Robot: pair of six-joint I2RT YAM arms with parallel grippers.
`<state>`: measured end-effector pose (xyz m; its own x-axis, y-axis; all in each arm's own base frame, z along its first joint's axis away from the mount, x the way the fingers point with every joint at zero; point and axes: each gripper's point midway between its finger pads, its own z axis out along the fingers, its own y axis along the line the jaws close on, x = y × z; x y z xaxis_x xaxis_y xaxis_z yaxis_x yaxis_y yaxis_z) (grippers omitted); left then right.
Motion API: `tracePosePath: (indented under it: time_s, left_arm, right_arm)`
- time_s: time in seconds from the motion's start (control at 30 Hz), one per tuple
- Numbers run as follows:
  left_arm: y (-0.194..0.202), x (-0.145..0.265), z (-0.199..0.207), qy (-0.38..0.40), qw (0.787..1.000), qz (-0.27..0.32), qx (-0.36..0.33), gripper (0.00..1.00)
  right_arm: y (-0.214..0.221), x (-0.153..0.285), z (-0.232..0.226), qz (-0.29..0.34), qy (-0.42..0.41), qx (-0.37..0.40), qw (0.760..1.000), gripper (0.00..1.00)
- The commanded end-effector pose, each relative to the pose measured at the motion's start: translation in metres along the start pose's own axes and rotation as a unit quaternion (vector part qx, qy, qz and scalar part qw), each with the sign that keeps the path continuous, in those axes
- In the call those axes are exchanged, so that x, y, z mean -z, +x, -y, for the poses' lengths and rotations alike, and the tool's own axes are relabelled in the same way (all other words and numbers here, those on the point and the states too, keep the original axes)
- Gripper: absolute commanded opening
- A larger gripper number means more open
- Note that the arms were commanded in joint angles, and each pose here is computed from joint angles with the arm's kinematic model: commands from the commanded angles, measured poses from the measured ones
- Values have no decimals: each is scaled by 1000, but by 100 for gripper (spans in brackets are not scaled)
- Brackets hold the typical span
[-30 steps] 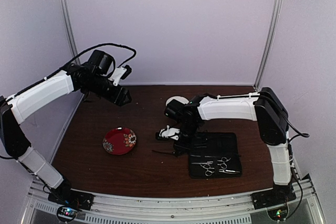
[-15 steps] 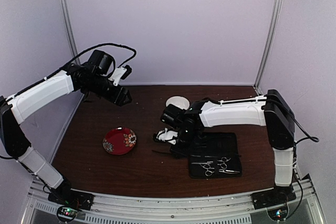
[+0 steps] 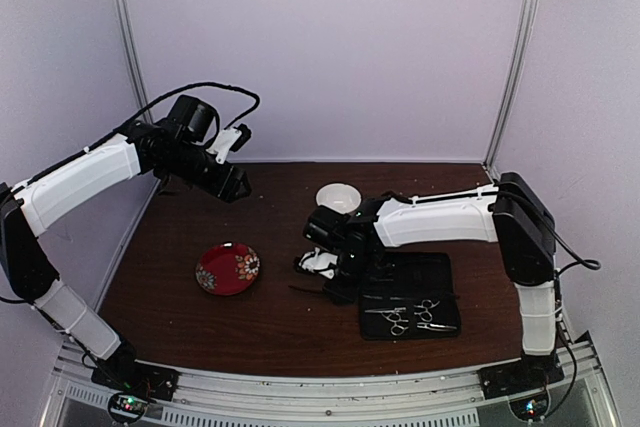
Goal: Sort the hair-cutting tools
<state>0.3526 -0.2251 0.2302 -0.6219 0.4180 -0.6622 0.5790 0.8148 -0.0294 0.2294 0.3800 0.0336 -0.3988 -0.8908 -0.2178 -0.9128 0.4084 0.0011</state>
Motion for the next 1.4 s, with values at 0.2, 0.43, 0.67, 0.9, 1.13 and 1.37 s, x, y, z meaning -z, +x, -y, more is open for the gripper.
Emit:
tracePosePath:
  time_s: [0.2,0.43,0.67,0.9,1.13,1.37]
  left_arm:
    - [-4,-2,1,10,1000,12,-7,64]
    - [-4,-3,0,10,1000,11,-7,64]
    - [-4,-3,1,11,1000,11,-7,64]
    - [-4,-3,1,12,1000,10,-7,64]
    - [-3,-5,1,13,1000,8,-7,64]
    - [0,-8,0,10,1000,3,-7,64]
  right_arm:
    - [1,5,8,6,29,-4,1000,24]
    - [6,-6,9,-9,32,-6,999,25]
    - [3,-17,4,-15,14,-9,1000,27]
    - [-5,-23,14,-9,32,-18,999,20]
    - [-8,-19,31,-3,52,-28,998,2]
    - [-5,19,57,25,69,-30,997,0]
